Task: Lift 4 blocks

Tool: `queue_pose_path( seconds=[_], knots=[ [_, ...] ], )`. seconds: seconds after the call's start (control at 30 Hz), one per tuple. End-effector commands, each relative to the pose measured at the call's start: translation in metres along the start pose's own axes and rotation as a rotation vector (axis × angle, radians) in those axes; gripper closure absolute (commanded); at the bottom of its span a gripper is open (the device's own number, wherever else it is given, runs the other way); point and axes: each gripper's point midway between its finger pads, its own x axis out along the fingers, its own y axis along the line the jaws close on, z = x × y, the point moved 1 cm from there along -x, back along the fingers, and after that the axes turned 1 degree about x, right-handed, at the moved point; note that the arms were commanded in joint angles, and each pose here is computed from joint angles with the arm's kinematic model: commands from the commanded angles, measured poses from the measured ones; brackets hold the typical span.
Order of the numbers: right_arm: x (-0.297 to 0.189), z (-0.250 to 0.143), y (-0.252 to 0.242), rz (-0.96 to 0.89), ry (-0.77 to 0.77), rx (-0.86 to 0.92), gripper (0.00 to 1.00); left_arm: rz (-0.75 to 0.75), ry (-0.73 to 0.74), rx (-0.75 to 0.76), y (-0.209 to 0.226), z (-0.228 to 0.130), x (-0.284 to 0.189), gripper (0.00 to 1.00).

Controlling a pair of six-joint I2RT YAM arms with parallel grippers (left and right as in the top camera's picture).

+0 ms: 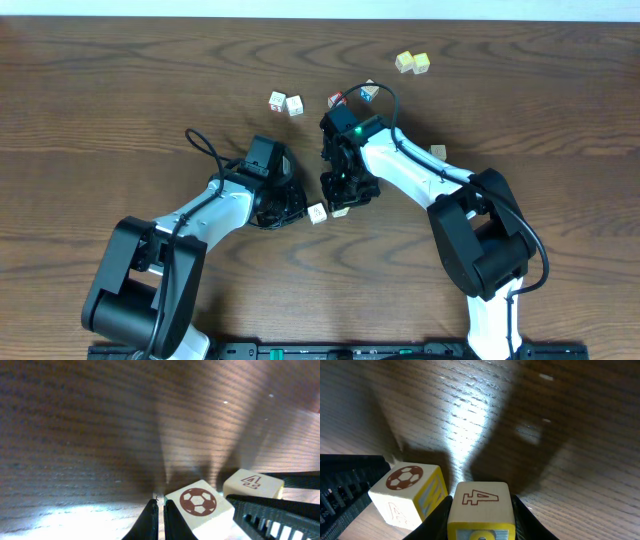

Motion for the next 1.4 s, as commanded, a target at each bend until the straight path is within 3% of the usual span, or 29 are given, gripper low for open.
queue_pose_path(
  seconds=[0.0, 0.83, 1.37],
  knots=[
    [0.006, -0.003, 0.001, 0.001, 0.019, 0.038, 0.71, -0.003, 0.019, -0.008, 0.002, -0.004, 0.005, 0.93],
    [0.006, -0.011, -0.007, -0.048, 0.043, 0.175, 0.77, -0.057, 0.017, 0.011, -0.009, -0.002, 0.004, 0.93],
    [0.010, -0.020, 0.004, -0.057, 0.061, 0.141, 0.57, -0.056, -0.042, 0.066, -0.006, 0.021, -0.009, 0.92]
  ],
)
